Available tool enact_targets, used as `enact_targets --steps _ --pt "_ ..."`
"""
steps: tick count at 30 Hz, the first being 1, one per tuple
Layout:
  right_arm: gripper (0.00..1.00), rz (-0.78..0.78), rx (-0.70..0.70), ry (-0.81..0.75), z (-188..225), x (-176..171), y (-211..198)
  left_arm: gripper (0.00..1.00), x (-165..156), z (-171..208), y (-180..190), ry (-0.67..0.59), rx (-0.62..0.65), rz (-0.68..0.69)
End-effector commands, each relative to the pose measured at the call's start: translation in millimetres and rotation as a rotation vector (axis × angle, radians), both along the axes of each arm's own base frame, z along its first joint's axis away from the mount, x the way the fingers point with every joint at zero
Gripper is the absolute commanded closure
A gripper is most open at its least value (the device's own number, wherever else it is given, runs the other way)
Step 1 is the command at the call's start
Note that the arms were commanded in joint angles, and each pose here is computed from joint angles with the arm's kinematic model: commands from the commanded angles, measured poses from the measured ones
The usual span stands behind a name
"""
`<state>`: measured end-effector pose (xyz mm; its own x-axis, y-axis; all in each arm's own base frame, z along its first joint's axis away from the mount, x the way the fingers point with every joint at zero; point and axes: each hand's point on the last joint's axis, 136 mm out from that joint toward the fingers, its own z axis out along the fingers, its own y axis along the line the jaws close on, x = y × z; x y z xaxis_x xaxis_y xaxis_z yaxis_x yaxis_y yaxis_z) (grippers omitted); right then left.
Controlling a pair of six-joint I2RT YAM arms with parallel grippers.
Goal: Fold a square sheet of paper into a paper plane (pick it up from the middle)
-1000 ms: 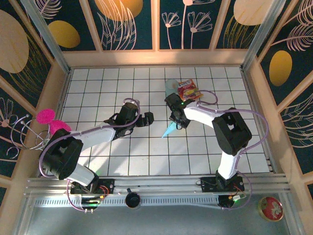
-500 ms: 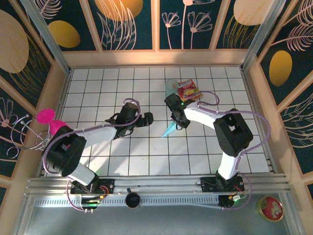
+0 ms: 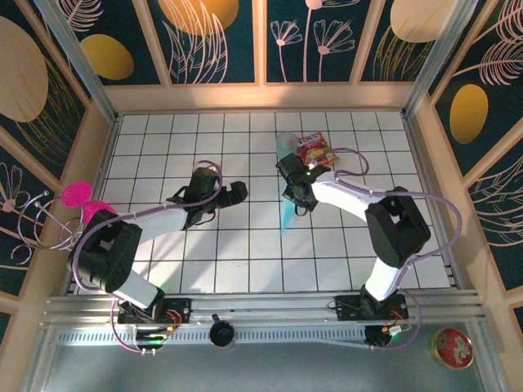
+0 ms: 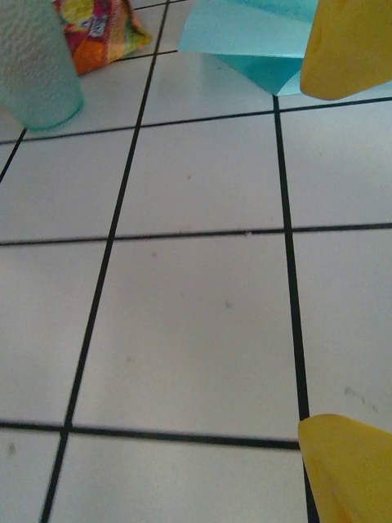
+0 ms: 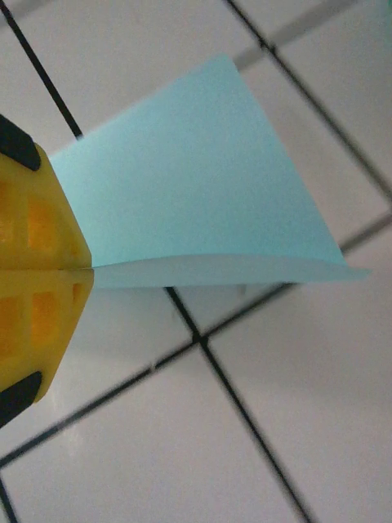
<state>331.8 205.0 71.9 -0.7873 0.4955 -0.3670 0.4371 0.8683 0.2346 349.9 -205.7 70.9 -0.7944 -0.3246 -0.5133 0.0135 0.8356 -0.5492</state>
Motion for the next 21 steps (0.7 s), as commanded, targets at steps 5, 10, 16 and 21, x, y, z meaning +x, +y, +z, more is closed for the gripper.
enact_targets --steps 5,10,16,21 --pt "1.00 0.428 0.307 -0.279 69.0 18.5 82.3 0.03 2.3 19.9 11.7 -0.011 -0.229 0.039" --pt "0.99 0.598 0.513 -0.308 67.0 6.4 116.0 0.04 -0.6 23.2 8.3 -0.008 -0.289 0.029" --pt "0.99 0.653 0.625 -0.277 42.2 -0.1 122.3 0.12 -9.6 15.8 6.1 0.026 -0.318 0.020" --pt "0.98 0.616 0.683 -0.235 16.0 -2.8 103.3 0.30 -17.7 5.8 -0.4 0.082 -0.358 0.008"
